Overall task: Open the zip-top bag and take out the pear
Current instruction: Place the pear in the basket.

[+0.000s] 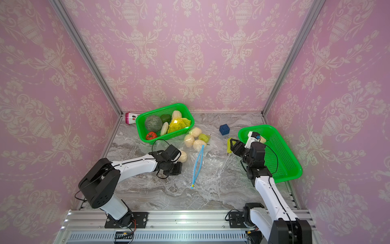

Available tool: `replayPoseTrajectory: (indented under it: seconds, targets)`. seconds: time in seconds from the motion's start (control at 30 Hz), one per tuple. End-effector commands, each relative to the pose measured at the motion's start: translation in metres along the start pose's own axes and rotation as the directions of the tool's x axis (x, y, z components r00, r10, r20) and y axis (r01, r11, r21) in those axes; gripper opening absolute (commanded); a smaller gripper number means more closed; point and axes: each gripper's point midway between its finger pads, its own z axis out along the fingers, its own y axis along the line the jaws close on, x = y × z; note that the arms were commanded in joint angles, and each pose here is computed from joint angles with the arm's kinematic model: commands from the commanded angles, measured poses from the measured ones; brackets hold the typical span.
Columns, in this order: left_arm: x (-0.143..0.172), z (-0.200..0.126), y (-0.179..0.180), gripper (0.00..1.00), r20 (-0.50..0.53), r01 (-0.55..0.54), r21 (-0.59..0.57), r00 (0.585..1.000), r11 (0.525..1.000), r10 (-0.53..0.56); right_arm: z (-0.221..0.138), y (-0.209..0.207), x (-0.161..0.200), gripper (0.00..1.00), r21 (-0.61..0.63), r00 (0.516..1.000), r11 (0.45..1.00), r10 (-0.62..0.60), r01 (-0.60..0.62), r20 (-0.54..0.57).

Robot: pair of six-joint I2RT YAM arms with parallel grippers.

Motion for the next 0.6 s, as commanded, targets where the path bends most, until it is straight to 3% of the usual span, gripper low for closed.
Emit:
replayPoseTrajectory:
  seconds: [0.0,0.17,0.57]
  targets:
    - [-0.018,-0.029,-0.015,0.00,0.065,-0.083,0.014,0.995,0.996,0.082,-0.010,-0.027,-0.021,0.54,0.069,0.999,0.997,-0.033,0.032,0.007]
    - [-0.033,-0.058,-0.029,0.00,0.110,-0.132,0.019,0.985,0.991,0.130,-0.012,-0.082,-0.050,0.52,0.174,0.997,0.984,0.028,-0.040,0.067]
    - [-0.062,-0.120,-0.028,0.01,0.205,-0.149,0.025,0.968,0.988,0.141,-0.004,-0.174,-0.044,0.52,0.395,0.998,0.917,0.053,-0.064,0.040]
